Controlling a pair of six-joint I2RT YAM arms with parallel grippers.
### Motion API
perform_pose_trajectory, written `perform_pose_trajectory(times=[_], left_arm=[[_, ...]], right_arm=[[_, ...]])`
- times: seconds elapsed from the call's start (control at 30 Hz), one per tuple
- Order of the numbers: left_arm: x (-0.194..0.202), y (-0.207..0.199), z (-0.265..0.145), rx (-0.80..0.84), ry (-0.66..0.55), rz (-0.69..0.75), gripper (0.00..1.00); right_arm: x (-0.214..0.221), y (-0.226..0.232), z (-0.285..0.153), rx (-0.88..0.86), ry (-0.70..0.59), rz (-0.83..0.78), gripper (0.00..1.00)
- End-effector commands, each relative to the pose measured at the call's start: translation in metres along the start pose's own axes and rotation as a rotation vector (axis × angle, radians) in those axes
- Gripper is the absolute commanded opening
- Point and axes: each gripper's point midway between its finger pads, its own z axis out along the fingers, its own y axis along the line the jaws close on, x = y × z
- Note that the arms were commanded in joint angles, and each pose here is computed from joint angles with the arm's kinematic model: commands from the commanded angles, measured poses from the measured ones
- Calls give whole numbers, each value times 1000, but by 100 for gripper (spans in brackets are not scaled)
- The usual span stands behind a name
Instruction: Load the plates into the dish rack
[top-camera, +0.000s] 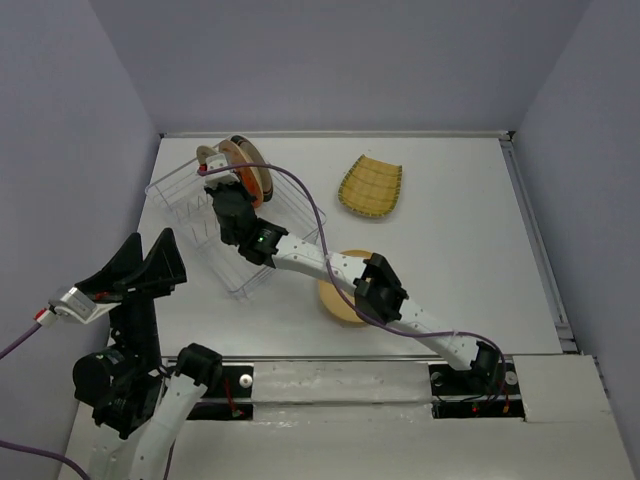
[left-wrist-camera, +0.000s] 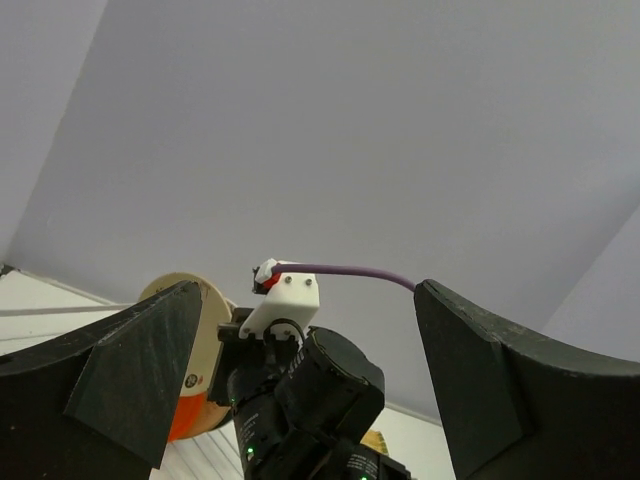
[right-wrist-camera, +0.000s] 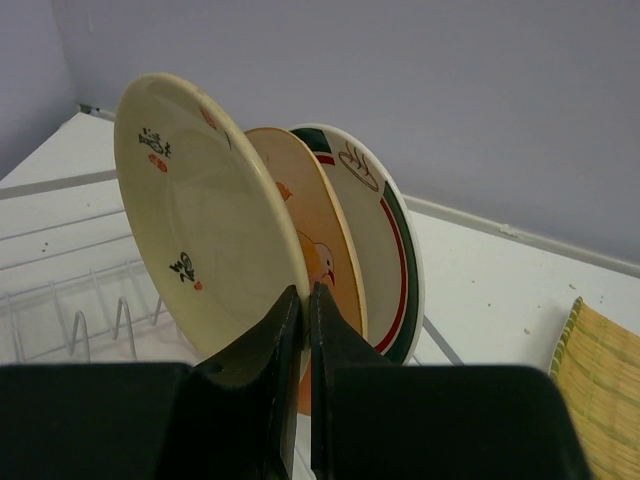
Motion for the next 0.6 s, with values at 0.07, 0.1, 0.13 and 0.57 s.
perform_pose_trajectory(times=[0.07, 0.1, 0.13, 0.57], left_arm=[[1, -5, 8, 12, -19, -11, 99], [2, -4, 8, 10, -18, -9, 99], [2, -4, 8, 10, -18, -6, 99], [10, -4, 9, 13, 3, 0, 99]], right_arm=[[-1, 0, 1, 43, -29, 122, 7], [3, 2, 1, 41, -22, 117, 7], [8, 2, 1, 43, -14, 109, 7], [23, -10, 0, 135, 1, 41, 7]])
